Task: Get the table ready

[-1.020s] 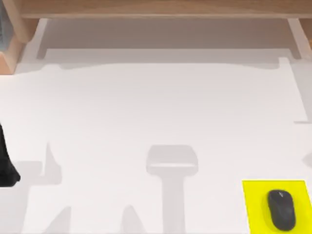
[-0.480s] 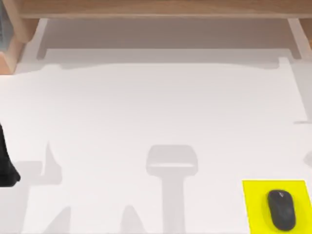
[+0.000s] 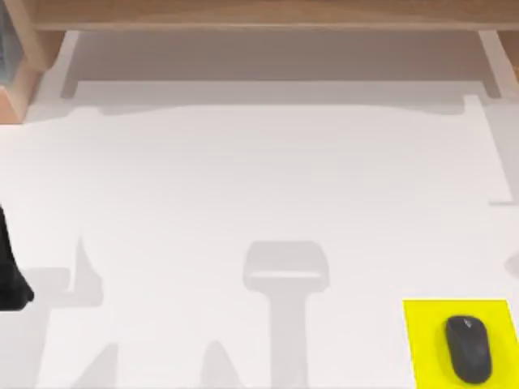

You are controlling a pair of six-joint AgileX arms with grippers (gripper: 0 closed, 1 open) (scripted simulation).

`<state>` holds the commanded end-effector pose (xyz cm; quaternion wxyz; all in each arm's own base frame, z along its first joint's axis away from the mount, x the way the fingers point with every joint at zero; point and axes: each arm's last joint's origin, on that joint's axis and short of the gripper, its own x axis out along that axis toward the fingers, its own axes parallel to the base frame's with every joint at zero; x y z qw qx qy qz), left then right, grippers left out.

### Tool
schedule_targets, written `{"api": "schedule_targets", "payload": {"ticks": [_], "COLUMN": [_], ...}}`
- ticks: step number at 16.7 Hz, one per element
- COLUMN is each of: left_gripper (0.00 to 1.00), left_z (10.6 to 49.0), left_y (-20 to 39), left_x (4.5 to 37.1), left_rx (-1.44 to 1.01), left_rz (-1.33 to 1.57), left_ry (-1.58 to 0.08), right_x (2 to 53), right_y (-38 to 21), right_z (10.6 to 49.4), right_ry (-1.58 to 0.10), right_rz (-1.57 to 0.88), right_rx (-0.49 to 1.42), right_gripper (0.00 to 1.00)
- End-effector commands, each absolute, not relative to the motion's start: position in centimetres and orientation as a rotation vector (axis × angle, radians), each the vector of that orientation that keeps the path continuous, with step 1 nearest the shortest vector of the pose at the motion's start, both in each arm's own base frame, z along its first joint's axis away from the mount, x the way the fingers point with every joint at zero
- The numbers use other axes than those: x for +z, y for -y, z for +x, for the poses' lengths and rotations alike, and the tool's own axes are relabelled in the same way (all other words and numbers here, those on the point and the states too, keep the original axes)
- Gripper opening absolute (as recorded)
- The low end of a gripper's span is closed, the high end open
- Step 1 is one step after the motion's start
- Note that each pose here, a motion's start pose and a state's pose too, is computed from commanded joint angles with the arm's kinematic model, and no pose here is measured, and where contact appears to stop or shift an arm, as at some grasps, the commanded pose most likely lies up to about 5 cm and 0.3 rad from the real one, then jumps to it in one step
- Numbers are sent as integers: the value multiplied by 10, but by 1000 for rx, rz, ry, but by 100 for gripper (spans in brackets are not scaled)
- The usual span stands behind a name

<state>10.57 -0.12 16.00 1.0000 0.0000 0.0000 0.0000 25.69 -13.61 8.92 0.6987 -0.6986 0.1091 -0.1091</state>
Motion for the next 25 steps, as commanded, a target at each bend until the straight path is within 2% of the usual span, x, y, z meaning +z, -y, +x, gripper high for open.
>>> {"api": "schedule_targets", "payload": {"ticks": [8, 15, 21, 25], "left_gripper": [100, 100, 100, 100], "left_z": [106, 106, 106, 106], "left_y": [1, 1, 1, 1], "left_x": [160, 160, 160, 160], "left_rx": [0, 0, 0, 0], "left_rz": [0, 0, 0, 0], "left_ry": [0, 0, 0, 0], "right_x": [88, 89, 88, 88], "right_y": [136, 138, 138, 139], "right_z": [257, 315, 319, 346], "right_ry": [-249, -245, -253, -247], "right_rz": [-1552, -1555, -1549, -1550], "right_rx": [-241, -244, -242, -242], "right_gripper": [0, 0, 0, 0]}}
